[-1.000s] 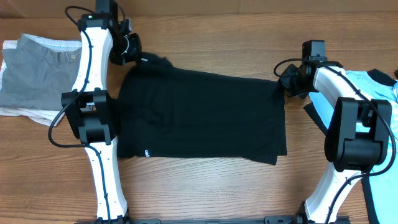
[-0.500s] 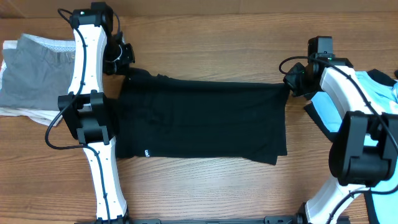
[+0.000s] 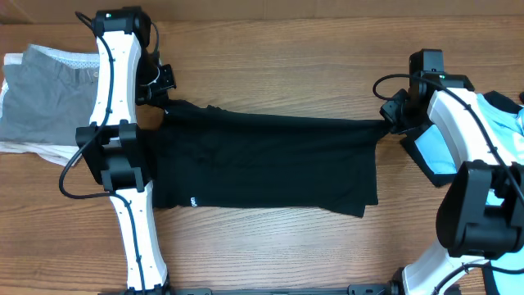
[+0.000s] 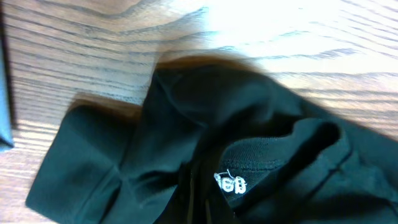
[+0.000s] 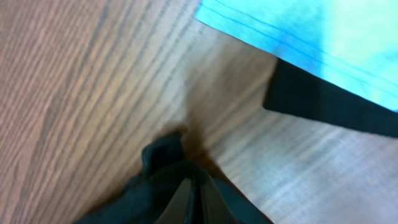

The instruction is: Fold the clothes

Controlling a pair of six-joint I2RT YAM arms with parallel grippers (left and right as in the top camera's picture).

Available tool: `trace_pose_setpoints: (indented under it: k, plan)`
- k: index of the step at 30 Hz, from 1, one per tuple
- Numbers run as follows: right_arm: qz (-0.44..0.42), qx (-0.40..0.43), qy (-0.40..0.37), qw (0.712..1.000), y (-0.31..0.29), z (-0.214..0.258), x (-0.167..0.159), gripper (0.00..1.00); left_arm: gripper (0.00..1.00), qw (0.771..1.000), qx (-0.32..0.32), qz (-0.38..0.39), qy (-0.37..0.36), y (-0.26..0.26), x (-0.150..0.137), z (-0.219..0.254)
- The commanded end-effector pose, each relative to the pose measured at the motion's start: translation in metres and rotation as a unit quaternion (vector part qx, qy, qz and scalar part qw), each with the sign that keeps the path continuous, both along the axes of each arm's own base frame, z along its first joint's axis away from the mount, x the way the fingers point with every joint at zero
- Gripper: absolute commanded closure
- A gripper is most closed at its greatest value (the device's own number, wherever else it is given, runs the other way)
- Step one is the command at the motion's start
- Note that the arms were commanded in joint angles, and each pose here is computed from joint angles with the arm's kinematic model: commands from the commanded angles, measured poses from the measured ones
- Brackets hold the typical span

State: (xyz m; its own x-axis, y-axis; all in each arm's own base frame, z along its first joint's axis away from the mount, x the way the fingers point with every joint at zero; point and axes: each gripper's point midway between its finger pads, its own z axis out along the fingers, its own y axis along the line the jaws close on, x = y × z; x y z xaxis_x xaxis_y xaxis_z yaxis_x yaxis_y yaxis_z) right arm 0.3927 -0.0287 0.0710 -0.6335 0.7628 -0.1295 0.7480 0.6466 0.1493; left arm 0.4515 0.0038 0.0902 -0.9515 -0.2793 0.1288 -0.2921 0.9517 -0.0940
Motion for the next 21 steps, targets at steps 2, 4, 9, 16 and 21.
trace_pose_setpoints:
  k: [2, 4, 9, 16, 21]
  plan:
    - [-0.014, -0.018, -0.009, 1.000, -0.009, 0.021, -0.007, 0.96, 0.96, 0.996, 0.031, -0.039, -0.075, -0.022, -0.003, 0.065]
    - [-0.013, -0.017, -0.001, 1.000, -0.008, 0.021, -0.011, 0.96, 0.96, 0.996, 0.036, -0.050, -0.071, -0.029, -0.009, 0.068]
    - [-0.015, -0.025, 0.016, 0.999, -0.010, 0.021, -0.021, 0.96, 0.96, 0.997, 0.045, -0.054, -0.021, -0.034, -0.037, 0.054]
    - [-0.018, -0.041, 0.022, 0.999, -0.015, 0.034, -0.033, 0.96, 0.96, 0.992, 0.123, -0.018, 0.037, -0.003, -0.091, 0.055]
    - [-0.015, -0.041, 0.030, 0.999, -0.014, 0.042, -0.044, 0.96, 0.96, 0.993, 0.112, -0.025, 0.026, 0.001, -0.103, 0.069]
